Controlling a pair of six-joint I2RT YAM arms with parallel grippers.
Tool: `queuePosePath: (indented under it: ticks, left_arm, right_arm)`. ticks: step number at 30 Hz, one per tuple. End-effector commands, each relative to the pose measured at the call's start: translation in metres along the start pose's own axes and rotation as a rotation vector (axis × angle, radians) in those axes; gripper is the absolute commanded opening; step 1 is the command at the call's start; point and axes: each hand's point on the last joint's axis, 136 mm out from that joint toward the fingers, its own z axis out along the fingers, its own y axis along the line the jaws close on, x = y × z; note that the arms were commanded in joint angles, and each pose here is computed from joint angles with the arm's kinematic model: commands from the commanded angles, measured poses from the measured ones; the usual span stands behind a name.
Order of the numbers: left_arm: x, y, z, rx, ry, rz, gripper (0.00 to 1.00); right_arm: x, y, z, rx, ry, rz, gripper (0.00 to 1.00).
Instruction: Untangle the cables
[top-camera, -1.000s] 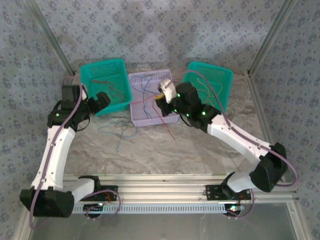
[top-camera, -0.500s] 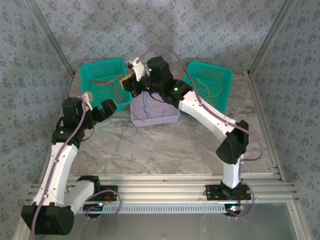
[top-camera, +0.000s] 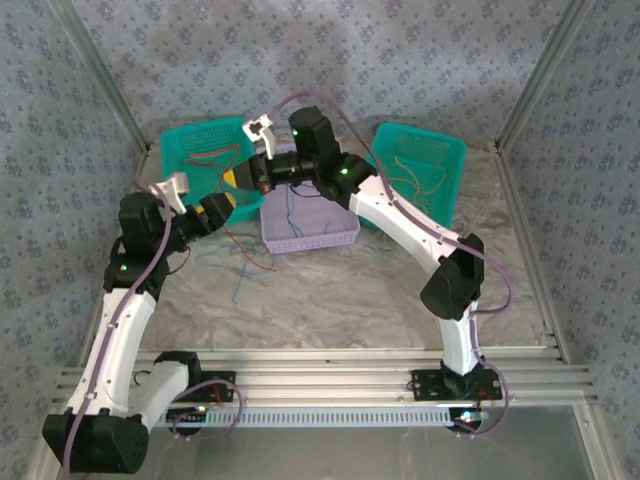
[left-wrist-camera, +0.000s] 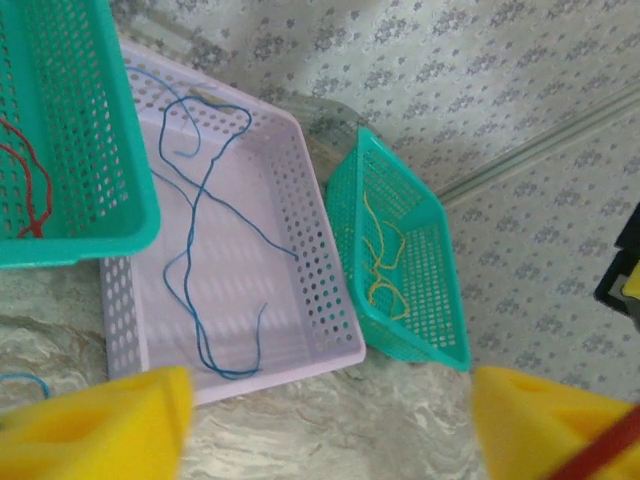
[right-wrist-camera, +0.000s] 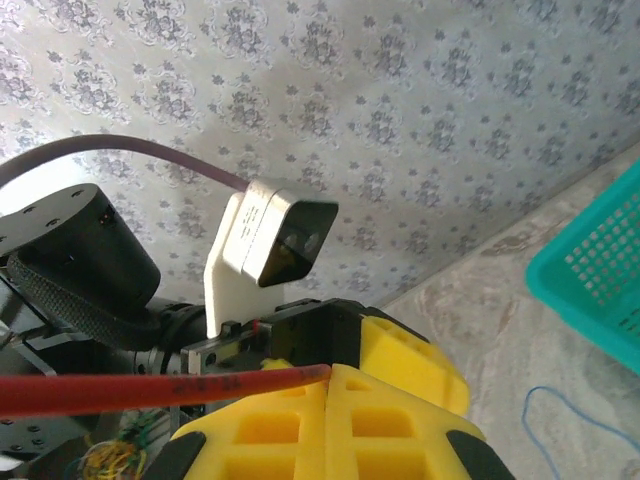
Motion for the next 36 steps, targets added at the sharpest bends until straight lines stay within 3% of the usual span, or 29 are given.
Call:
queuePosePath:
  ticks: [1,3,6,9,13,16,20,23,30,36]
  left_arm:
    - [-0.006,-0.011,-0.004,0.049,-0.024,0.033,0.46]
    - [-0.007,-0.015,-0.008,0.059,-0.036,0.045,0.33]
    - [-0.009,-0.019,-0.012,0.061,-0.049,0.054,0.00]
    - [-0.011,-0.018,-0.014,0.040,-0.059,0.052,0.00]
    - [-0.024,0.013,-0.019,-0.167,-0.102,0.018,0.00]
    - [-0.037,0.044,-0.016,-0.339,-0.122,-0.037,0.00]
    - [-0.060,0.073,0.003,-0.475,-0.119,-0.098,0.00]
    - [-0.079,0.093,0.022,-0.560,-0.115,-0.092,0.00]
    - [-0.105,0.145,0.072,-0.673,-0.081,-0.107,0.00]
    - [-0.114,0.187,0.113,-0.768,0.012,-0.068,0.00]
  right_arm:
    - [-0.004,0.012,-0.001,-0.053,0.015,0.035,0.00]
    - [-0.003,0.009,-0.001,-0.034,0.016,0.029,0.00]
    - [-0.001,0.000,-0.001,0.002,0.017,0.033,0.00]
    - [-0.001,-0.012,-0.003,0.063,0.009,0.030,0.01]
    - [0.004,-0.035,-0.024,0.252,-0.012,-0.081,0.32]
    - [0.004,-0.051,-0.049,0.414,-0.081,-0.198,0.43]
    - [0.023,-0.060,-0.066,0.486,-0.101,-0.245,0.46]
    - [0.056,-0.062,-0.058,0.499,-0.042,-0.279,0.47]
    - [0.155,-0.074,-0.004,0.537,0.146,-0.327,0.49]
    - [0.204,-0.092,0.034,0.580,0.248,-0.357,0.52]
